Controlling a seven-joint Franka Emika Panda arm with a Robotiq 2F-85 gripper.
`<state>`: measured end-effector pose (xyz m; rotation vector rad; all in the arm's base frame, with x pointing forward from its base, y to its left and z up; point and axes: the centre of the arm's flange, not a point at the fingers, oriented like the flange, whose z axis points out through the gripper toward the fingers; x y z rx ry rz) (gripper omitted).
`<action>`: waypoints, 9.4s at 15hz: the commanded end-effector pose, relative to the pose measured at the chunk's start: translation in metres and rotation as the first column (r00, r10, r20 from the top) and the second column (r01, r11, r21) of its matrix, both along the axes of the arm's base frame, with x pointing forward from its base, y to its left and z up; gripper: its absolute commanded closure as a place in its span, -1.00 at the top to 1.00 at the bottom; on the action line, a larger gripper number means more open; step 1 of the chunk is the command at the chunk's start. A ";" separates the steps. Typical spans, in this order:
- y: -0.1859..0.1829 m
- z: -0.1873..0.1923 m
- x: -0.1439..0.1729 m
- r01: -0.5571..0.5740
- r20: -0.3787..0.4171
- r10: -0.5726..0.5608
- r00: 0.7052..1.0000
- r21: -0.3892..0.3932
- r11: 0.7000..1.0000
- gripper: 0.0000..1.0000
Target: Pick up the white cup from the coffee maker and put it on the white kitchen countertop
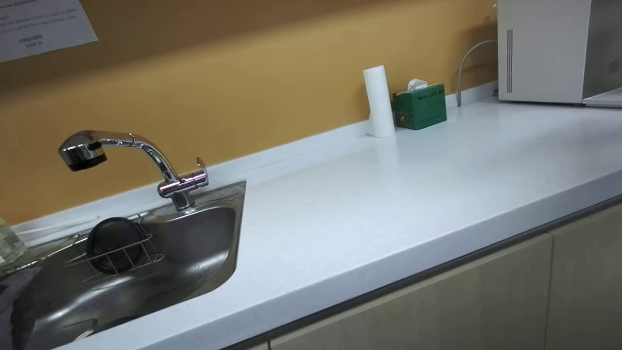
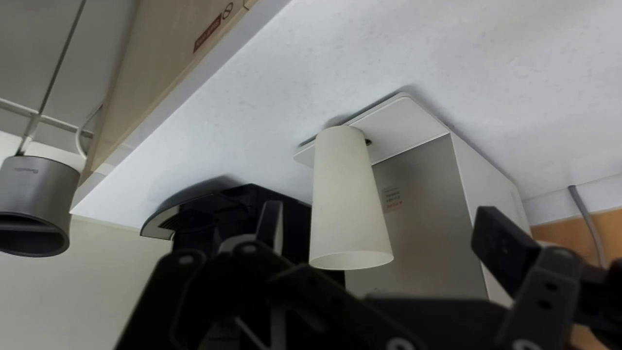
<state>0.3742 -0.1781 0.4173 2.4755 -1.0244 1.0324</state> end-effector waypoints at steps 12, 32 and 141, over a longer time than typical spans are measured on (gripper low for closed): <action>-0.064 -0.052 0.039 0.055 -0.018 -0.054 0.998 0.064 0.996 1.00; -0.100 -0.075 0.068 0.000 0.026 -0.002 1.000 0.062 0.998 1.00; -0.094 -0.080 0.056 -0.608 -0.091 0.606 0.790 0.014 0.794 -0.05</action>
